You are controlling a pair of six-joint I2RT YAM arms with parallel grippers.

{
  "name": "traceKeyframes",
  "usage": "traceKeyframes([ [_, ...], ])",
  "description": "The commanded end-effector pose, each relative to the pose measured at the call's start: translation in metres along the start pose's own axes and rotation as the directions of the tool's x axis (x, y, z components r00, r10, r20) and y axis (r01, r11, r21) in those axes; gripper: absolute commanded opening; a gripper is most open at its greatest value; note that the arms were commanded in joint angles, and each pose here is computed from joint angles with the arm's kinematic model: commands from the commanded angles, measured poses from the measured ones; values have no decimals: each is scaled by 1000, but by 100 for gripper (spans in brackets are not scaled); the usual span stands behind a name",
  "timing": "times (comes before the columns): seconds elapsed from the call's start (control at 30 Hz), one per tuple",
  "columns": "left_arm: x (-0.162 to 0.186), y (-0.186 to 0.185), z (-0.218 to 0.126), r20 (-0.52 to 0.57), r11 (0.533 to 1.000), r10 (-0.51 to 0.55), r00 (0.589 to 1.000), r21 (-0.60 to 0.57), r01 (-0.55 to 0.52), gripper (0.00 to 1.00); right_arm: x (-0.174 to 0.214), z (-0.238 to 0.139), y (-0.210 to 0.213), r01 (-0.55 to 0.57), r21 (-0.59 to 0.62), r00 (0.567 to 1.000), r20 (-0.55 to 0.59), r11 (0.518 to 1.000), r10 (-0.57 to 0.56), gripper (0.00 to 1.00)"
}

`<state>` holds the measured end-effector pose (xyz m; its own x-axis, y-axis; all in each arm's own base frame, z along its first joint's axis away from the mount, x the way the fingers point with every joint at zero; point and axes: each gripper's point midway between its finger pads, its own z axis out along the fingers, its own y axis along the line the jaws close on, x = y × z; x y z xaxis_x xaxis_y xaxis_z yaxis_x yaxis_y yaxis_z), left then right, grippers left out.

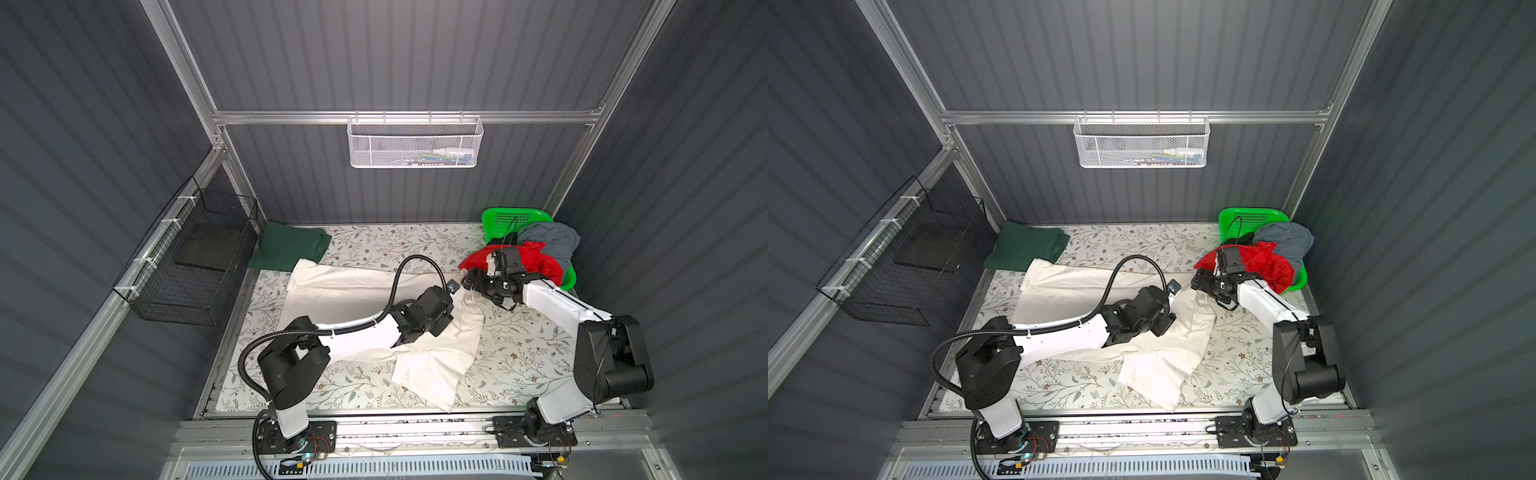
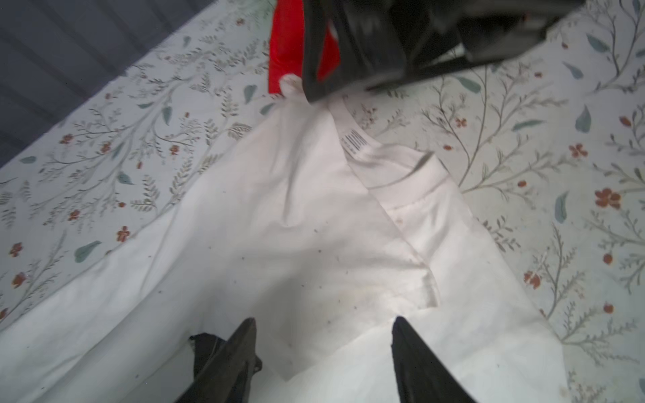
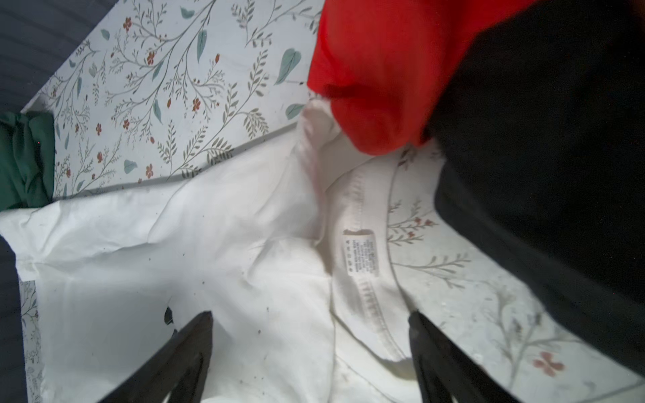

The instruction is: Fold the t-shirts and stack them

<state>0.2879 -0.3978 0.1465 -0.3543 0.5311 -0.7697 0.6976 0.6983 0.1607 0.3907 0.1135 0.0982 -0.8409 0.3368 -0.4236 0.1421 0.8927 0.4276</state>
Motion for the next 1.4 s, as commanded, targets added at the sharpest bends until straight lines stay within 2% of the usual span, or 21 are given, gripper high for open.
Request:
traceKeyframes([
  [0.0,-11,38,-17,39,980,-63,997,-187,69,71,6,11,15,37,-17,999,-40,999,-38,83],
  [0.13,-2,72,-31,19,944,-147,989,-296,146,81,6,25,9,24,19,998,-51,1000,-23,74],
  [0.27,15,112,-46,25,901,-284,958,-335,276,82,-1,35,-3,31,87,999,-28,996,-28,61],
  [0.43,36,149,-63,19,851,-323,946,-432,299,85,-14,56,-12,47,141,998,-48,989,-40,44],
  [0.57,53,171,-76,8,808,-363,932,-496,319,85,-25,66,-27,25,197,999,-31,980,-20,19],
  [0.73,73,191,-88,16,759,-446,895,-523,388,86,-44,71,-30,18,204,1000,-15,979,-15,0],
  [0.97,106,216,-98,0,692,-536,844,-572,440,86,-76,79,-31,74,261,997,-12,963,-73,0],
  [1.17,120,227,-109,4,646,-569,822,-616,450,86,-103,91,-46,63,301,998,-20,951,-60,0],
  [1.37,129,231,-115,6,629,-579,815,-632,452,86,-89,83,-46,14,261,1000,-1,965,-14,1],
])
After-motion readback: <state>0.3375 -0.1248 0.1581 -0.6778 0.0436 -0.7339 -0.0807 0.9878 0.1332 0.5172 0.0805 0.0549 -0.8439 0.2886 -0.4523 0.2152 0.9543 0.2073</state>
